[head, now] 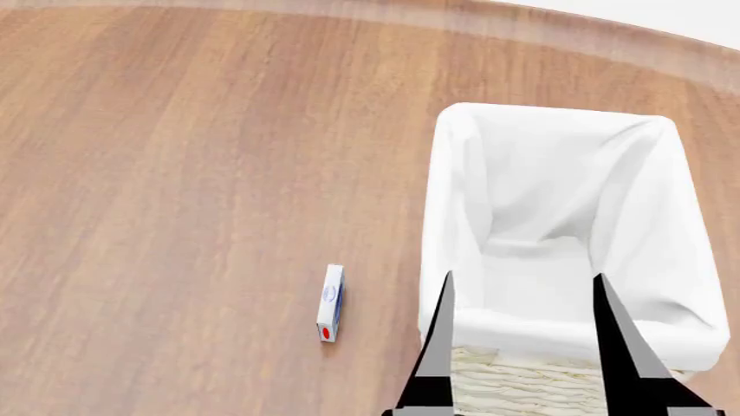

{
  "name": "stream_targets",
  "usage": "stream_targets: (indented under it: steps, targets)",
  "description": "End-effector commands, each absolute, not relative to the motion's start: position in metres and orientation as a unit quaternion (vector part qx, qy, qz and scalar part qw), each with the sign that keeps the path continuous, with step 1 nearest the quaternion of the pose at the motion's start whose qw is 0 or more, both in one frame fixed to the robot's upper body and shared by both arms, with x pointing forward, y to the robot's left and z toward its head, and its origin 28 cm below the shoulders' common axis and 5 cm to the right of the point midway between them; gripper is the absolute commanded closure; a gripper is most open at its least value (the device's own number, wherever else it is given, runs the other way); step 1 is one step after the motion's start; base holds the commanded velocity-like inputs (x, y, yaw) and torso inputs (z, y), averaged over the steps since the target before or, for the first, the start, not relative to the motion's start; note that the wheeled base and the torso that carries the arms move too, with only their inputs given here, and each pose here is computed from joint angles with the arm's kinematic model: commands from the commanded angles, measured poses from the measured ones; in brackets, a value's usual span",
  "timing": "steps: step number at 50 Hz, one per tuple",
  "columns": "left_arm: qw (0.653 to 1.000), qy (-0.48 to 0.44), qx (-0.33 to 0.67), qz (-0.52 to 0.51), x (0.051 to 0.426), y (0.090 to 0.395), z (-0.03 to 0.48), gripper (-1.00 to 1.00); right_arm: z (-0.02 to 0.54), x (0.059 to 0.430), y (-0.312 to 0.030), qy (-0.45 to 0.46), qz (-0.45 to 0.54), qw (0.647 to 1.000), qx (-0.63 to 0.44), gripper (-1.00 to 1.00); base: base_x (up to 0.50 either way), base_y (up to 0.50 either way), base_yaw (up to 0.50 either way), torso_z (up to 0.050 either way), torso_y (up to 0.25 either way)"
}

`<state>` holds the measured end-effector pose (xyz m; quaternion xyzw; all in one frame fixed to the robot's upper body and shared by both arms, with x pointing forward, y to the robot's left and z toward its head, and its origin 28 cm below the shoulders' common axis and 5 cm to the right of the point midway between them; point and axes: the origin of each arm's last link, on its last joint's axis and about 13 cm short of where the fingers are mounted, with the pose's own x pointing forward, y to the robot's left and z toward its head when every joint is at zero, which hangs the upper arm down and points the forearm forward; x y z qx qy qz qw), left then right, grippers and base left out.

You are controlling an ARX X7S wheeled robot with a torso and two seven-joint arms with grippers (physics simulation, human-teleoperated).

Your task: Pick up the ketchup, and put it in the basket.

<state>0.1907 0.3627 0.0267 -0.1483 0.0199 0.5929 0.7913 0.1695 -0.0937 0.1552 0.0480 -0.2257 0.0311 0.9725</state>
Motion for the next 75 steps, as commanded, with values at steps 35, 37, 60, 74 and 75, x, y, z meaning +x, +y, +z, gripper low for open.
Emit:
stream_targets:
  steps: [35,37,60,74,75]
  targets:
    - [0.801,0.024,-0.122,0.586,0.2,0.366,0.012,1.0,0.155,0.173,-0.097,-0.234,0.025,0.971,0.045,-1.0,0.0,0.0,0.0,0.0,0.0]
    - [0.801,0.023,-0.121,0.585,0.2,0.366,0.012,1.0,0.156,0.173,-0.096,-0.234,0.025,0.971,0.045,-1.0,0.0,0.0,0.0,0.0,0.0]
    - [0.891,-0.074,-0.076,0.442,0.212,0.346,0.068,1.0,0.155,0.173,-0.096,-0.232,0.027,0.971,0.045,-1.0,0.0,0.0,0.0,0.0,0.0]
    - [0.942,-0.144,-0.053,0.299,0.218,0.32,0.126,1.0,0.155,0.173,-0.096,-0.233,0.026,0.971,0.046,-1.0,0.0,0.0,0.0,0.0,0.0]
    - [0.945,-0.147,-0.044,0.287,0.219,0.318,0.13,1.0,0.155,0.173,-0.096,-0.233,0.026,0.971,0.046,-1.0,0.0,0.0,0.0,0.0,0.0]
